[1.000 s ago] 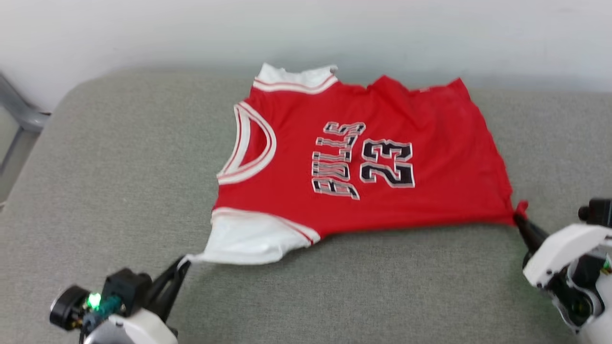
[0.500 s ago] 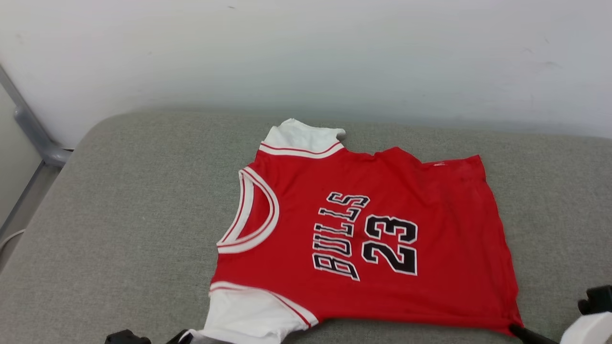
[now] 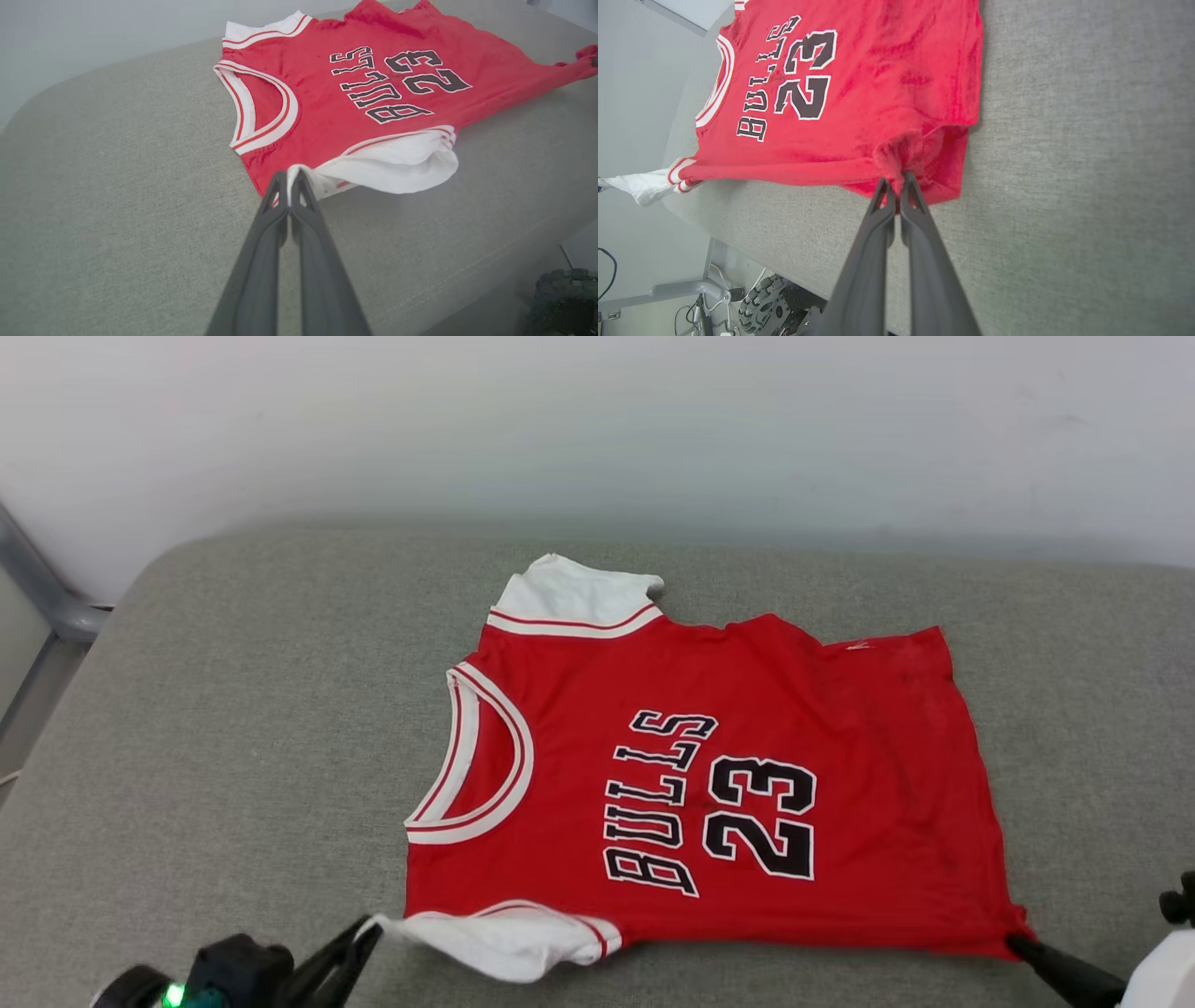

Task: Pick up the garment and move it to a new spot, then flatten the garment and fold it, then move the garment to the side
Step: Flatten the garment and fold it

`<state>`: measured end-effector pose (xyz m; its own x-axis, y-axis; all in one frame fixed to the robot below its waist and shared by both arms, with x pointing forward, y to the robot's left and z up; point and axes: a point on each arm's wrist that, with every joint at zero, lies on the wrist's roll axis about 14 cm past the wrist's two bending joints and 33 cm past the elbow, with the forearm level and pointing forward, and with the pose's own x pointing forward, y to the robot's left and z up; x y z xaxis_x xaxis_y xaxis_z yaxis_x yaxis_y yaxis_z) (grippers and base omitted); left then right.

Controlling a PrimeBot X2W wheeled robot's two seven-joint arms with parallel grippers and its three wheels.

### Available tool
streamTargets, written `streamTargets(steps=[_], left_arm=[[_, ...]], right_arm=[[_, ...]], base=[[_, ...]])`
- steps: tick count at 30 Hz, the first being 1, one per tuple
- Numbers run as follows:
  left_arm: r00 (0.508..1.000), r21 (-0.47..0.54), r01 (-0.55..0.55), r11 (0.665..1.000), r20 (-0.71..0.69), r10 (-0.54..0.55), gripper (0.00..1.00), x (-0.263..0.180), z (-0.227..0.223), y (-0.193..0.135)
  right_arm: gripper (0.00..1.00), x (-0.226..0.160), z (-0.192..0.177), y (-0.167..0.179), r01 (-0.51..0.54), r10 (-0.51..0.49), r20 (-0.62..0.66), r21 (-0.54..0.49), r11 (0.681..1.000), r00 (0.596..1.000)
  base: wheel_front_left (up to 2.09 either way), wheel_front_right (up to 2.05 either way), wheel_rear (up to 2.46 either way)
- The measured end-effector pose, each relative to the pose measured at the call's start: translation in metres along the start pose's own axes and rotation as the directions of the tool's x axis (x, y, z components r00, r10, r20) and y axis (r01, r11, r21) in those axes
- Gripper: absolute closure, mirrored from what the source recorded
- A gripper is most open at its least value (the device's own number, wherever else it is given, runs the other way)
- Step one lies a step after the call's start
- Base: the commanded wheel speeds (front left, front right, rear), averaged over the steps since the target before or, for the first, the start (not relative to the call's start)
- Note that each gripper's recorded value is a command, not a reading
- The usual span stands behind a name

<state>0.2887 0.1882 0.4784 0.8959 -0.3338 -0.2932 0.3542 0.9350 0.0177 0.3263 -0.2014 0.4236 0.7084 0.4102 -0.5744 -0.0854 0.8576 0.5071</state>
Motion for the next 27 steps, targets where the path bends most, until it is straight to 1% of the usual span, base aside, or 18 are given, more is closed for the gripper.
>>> streamTargets(steps=[7, 13, 14, 15, 18, 25, 27], left_arm=[[0.998, 0.070, 0.029, 0.997, 0.055, -0.033, 1.00, 0.036, 0.034, 0.012], [0.998, 0.118, 0.040, 0.992, 0.042, -0.045, 1.00, 0.073, 0.045, 0.028], [0.998, 0.122, 0.043, 0.992, 0.032, -0.047, 1.00, 0.079, 0.044, 0.031], [0.999, 0.131, 0.051, 0.990, 0.004, -0.052, 1.00, 0.095, 0.040, 0.037], [0.998, 0.129, 0.056, 0.990, -0.022, -0.054, 1.00, 0.111, 0.034, 0.042], [0.994, 0.128, 0.065, 0.990, -0.092, -0.053, 1.00, 0.135, 0.013, 0.049], [0.992, 0.157, 0.073, 0.985, -0.114, -0.055, 1.00, 0.138, 0.006, 0.051]], right_arm=[[1.00, 0.016, 0.026, 0.008, -0.006, 0.007, 0.033, -0.018, 1.000, 0.999], [1.00, 0.037, 0.044, 0.007, 0.017, -0.015, 0.037, -0.042, 0.999, 0.999], [1.00, 0.040, 0.045, 0.005, 0.025, -0.024, 0.027, -0.044, 0.999, 0.999], [1.00, 0.051, 0.045, 0.001, 0.045, -0.045, -0.002, -0.054, 0.998, 0.999], [1.00, 0.059, 0.045, -0.004, 0.067, -0.068, -0.023, -0.063, 0.996, 0.997], [1.00, 0.072, 0.044, -0.009, 0.089, -0.091, -0.044, -0.058, 0.994, 0.995], [1.00, 0.074, 0.044, -0.011, 0.096, -0.099, -0.047, -0.062, 0.993, 0.994]], base=[[0.00, 0.00, 0.00], [0.00, 0.00, 0.00], [0.00, 0.00, 0.00], [0.00, 0.00, 0.00], [0.00, 0.00, 0.00], [0.00, 0.00, 0.00], [0.00, 0.00, 0.00]])
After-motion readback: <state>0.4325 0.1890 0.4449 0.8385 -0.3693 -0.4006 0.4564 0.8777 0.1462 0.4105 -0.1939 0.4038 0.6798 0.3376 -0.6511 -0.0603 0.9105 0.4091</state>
